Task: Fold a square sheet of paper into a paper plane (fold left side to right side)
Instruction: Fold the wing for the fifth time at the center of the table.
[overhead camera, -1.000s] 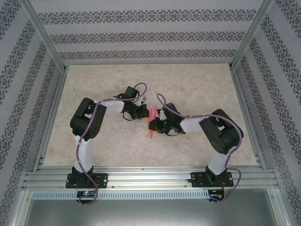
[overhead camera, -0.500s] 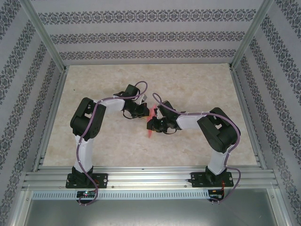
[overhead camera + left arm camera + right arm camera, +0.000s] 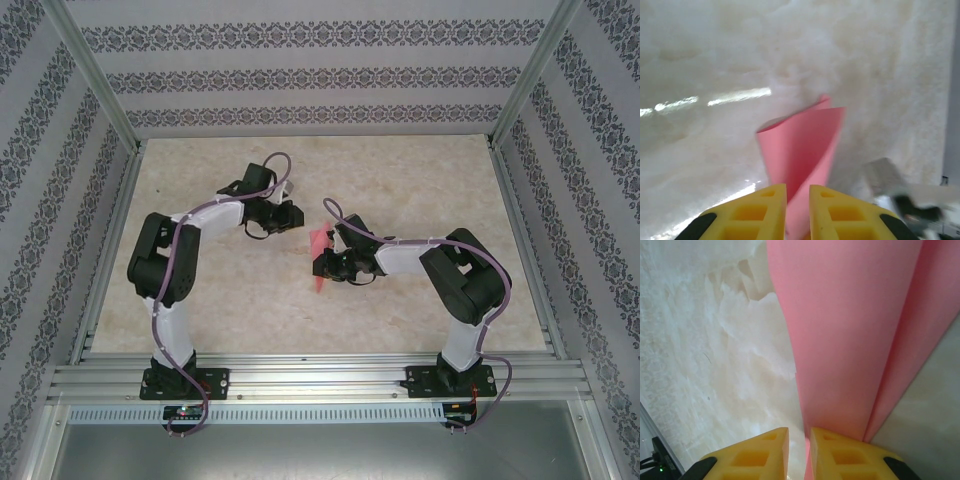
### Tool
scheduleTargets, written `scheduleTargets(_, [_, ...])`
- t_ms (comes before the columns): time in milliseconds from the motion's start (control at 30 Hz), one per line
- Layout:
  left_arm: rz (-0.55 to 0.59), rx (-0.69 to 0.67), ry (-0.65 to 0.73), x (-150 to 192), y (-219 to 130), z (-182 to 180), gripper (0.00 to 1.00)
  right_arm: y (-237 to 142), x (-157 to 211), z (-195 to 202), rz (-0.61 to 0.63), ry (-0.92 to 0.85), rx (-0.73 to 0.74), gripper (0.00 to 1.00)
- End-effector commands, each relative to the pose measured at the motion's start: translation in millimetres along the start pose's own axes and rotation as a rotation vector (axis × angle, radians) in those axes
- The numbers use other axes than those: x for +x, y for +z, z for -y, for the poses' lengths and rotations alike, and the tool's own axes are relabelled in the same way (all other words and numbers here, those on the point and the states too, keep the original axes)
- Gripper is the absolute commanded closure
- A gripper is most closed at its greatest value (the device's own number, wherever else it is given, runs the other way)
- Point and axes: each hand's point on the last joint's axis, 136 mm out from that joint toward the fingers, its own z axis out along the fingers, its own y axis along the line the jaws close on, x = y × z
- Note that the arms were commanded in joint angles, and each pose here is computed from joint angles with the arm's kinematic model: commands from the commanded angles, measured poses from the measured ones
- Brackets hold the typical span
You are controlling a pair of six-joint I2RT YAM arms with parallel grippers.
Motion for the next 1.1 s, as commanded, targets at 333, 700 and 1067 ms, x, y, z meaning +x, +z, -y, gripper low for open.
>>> scheduleTargets(333, [-0.117, 0.185, -0.002, 41, 11, 36, 0.86, 3, 40, 50, -0.132, 0.031, 0.181, 0.79])
scheduleTargets(700, [-0.200, 0.178, -0.046, 58, 54, 26, 0.87, 3, 39, 50, -0.130, 0.025, 0.184, 0.79])
scheduleTargets(1067, [-0.215, 0.054, -0.089, 62, 83, -9, 0.88, 0, 39, 47, -0.126, 0.007, 0.180, 0.79])
